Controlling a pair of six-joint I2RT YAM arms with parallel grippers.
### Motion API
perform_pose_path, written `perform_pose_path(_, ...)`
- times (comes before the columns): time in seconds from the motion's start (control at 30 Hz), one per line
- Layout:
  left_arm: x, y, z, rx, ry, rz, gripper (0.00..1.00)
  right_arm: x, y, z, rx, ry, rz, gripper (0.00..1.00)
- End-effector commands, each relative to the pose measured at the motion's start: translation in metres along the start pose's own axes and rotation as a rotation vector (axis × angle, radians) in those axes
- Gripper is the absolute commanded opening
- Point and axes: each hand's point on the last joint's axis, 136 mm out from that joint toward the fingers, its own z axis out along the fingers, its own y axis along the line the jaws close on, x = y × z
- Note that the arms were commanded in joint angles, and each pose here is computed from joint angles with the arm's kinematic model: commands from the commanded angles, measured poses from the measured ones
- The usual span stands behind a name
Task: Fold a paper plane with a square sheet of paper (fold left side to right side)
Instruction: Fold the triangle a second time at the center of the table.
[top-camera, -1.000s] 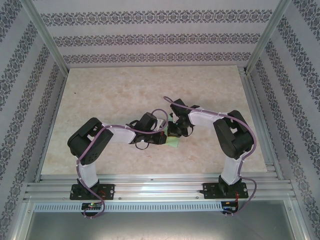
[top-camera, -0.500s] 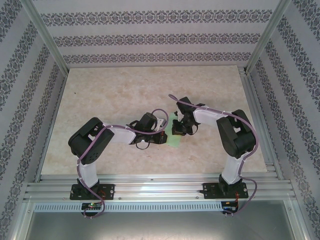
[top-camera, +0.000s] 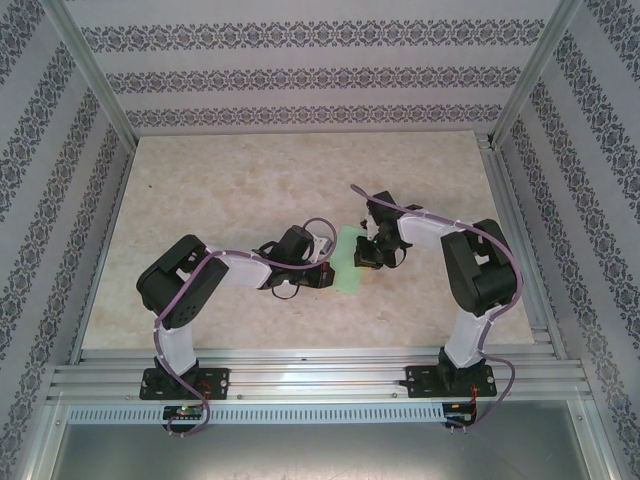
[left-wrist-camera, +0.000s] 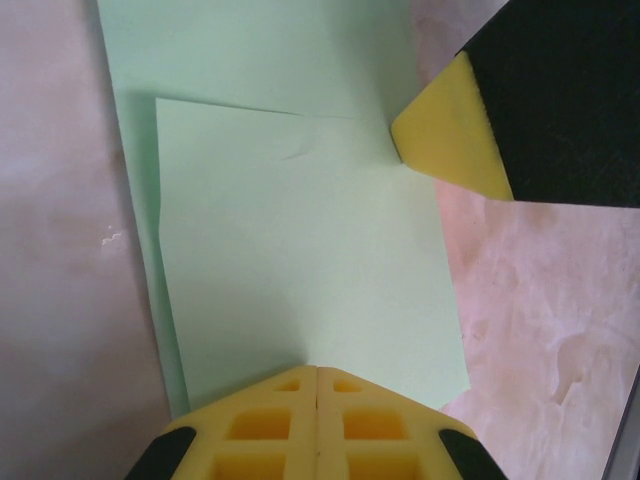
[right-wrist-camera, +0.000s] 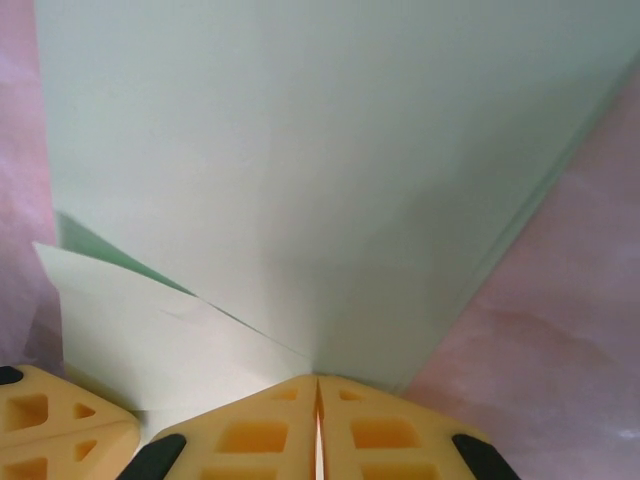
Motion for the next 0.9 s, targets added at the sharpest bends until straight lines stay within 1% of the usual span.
perform_pose_path(0.0,0.059,0.055,0.007,-0.186,0.147,-0.088,0.02,0.000,-0.036,0.000,0.110,0.004,0.027,0.10)
perform_pose_path(0.13,0.060,0.055,0.006,-0.184,0.146,-0.089,0.02,0.000,-0.043,-0.001,0.117,0.008,0.032,0.10)
perform_pose_path(0.33,0.059,0.052,0.007,-0.169,0.143,-0.090,0.02,0.000,-0.042,-0.001,0.114,0.012,0.029,0.10)
perform_pose_path(0.4,0.059,0.052,0.007,-0.166,0.143,-0.091,0.02,0.000,-0.045,-0.009,0.145,0.006,0.024,0.09)
perform_pose_path(0.47,0.059,0.050,0.007,-0.163,0.145,-0.089,0.02,-0.005,-0.045,-0.025,0.170,-0.027,0.015,0.10)
perform_pose_path(0.53,0.059,0.050,0.007,-0.161,0.144,-0.087,0.02,-0.010,-0.034,-0.045,0.149,-0.077,0.006,0.10)
perform_pose_path(0.63,0.058,0.049,0.007,-0.159,0.141,-0.085,0.02,-0.014,-0.003,-0.062,0.050,-0.142,-0.008,0.10)
perform_pose_path(0.7,0.058,0.049,0.007,-0.158,0.141,-0.084,0.02,-0.009,0.015,-0.060,0.008,-0.145,-0.025,0.10)
perform_pose_path(0.87,0.058,0.048,0.008,-0.156,0.144,-0.082,0.02,0.003,0.051,-0.029,-0.092,-0.106,-0.040,0.10)
